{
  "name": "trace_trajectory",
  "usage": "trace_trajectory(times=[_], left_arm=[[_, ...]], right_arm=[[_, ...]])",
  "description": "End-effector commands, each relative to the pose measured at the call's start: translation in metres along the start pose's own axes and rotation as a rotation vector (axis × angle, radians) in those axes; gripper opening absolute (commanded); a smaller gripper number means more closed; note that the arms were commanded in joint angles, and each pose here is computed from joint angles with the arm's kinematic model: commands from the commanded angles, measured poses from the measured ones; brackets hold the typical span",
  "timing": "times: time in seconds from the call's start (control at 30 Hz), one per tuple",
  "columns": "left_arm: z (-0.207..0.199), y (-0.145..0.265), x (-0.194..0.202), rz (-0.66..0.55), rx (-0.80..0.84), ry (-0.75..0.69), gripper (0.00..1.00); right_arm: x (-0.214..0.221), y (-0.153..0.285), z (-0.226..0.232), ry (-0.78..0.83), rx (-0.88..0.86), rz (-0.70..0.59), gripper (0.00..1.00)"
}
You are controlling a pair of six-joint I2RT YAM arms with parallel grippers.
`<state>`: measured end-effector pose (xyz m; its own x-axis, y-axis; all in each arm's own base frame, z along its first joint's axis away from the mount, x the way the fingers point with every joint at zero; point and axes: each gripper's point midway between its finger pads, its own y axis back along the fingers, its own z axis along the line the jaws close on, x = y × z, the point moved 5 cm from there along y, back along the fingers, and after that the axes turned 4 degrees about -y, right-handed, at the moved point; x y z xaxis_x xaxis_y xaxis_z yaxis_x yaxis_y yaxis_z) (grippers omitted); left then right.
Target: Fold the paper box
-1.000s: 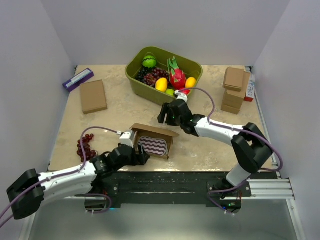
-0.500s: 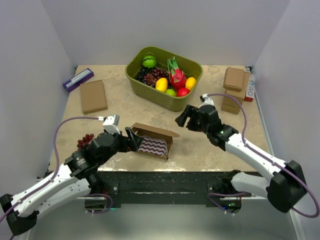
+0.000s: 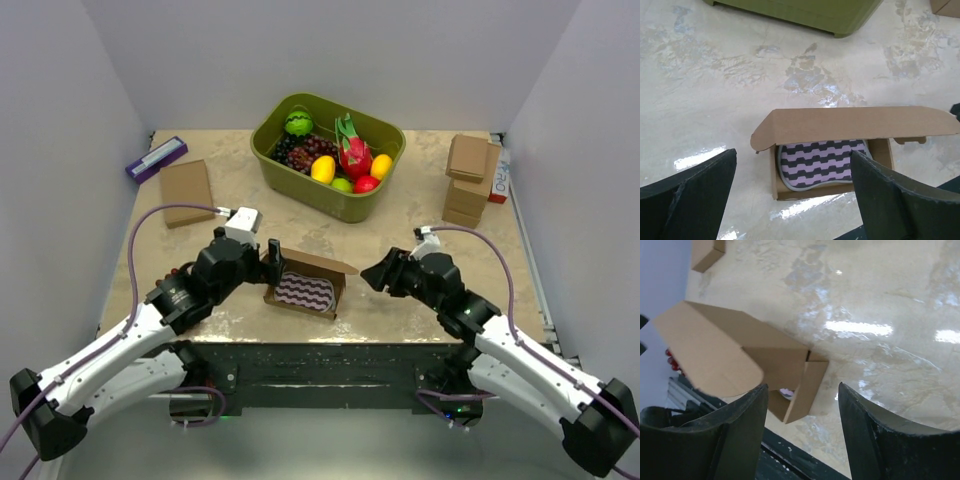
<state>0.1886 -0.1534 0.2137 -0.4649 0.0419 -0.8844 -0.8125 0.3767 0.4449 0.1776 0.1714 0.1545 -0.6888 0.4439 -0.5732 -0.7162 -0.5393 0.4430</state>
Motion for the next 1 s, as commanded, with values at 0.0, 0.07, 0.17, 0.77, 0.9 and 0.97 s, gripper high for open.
trace_trajectory(times=[0.0,0.07,0.17,0.77,0.9,0.97], left_arm=[[0.015,-0.001,0.003,-0.001,-0.062,-0.055,1.0],[0.02,-0.005,0.011,0.014,-0.079,-0.04,1.0],[0.02,-0.011,0.017,0.02,-0.075,-0.021,1.0],[0.021,-0.042,0.039,-0.011,-0.089,0.005,0.74],[0.026,-0.046,0.039,-0.028,-0.121,-0.009,0.7],[0.025,-0.047,0.037,-0.041,-0.115,-0.015,0.69]], right_arm=[[0.0,0.009,0.024,0.097,-0.1,-0.015,0.59],[0.003,0.006,0.027,0.115,-0.078,-0.012,0.59],[0.013,0.002,0.033,0.135,-0.07,0.012,0.58],[0.029,-0.016,0.059,0.13,-0.082,-0.055,0.54],[0.029,-0.018,0.061,0.132,-0.063,-0.075,0.51],[0.028,-0.019,0.063,0.132,-0.061,-0.086,0.5]])
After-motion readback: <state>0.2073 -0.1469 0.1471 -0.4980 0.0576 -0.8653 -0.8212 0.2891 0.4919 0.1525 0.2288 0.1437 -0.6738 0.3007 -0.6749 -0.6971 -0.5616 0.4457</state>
